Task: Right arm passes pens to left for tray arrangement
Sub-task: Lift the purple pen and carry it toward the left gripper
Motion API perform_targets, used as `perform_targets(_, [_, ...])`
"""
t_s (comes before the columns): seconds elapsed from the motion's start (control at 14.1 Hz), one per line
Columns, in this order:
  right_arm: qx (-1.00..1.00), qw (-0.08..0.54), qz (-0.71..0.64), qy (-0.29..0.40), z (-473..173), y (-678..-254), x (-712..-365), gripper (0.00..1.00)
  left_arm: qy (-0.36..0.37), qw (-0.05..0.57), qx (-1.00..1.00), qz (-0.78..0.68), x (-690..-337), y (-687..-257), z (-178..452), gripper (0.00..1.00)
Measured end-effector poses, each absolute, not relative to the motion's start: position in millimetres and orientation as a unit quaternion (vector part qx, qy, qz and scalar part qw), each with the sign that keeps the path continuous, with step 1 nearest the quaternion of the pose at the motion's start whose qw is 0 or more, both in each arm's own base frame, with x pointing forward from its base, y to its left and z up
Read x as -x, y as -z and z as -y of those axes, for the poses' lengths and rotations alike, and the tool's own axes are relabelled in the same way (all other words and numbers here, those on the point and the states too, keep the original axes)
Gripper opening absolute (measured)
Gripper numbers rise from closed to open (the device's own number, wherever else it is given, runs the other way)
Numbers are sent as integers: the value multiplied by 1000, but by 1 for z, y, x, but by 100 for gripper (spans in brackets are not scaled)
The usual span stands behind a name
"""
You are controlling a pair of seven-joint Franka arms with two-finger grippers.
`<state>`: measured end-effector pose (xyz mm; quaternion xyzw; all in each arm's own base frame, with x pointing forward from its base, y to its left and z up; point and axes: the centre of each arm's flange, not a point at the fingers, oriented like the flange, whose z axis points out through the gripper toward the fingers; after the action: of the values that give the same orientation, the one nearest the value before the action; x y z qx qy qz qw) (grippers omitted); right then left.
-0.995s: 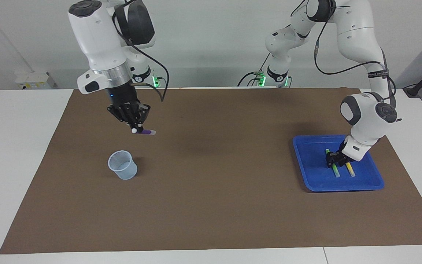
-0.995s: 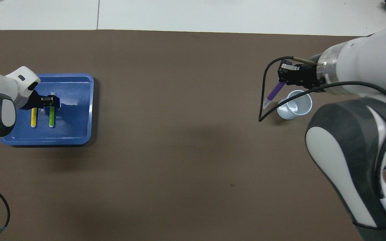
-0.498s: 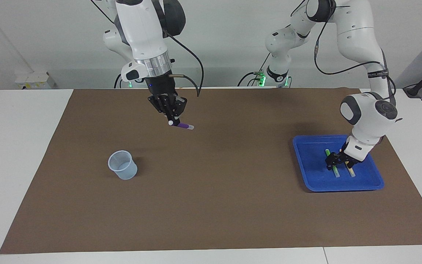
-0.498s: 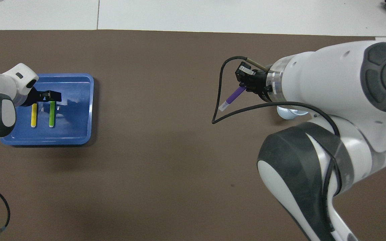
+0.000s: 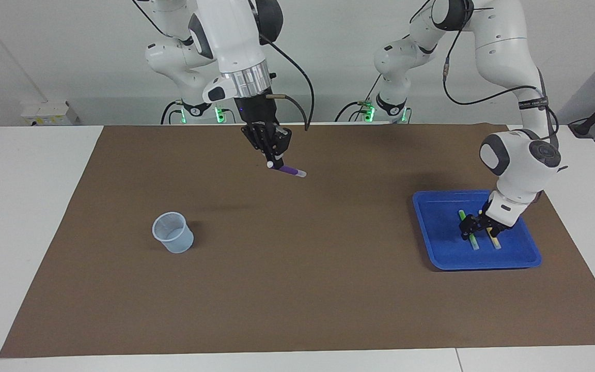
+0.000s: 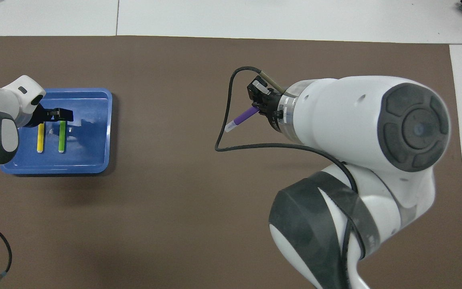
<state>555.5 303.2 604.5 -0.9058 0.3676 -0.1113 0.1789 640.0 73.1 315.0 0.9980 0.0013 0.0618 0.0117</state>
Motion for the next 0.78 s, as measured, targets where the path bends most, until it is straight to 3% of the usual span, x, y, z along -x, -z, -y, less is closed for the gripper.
perform_targets(0.5, [864, 206, -449, 95, -327, -602, -549, 17, -48, 10, -999, 10, -651, -365, -53, 100])
perform_targets(0.78, [820, 247, -510, 81, -358, -594, -546, 17, -28, 13, -999, -22, -648, -372, -42, 99])
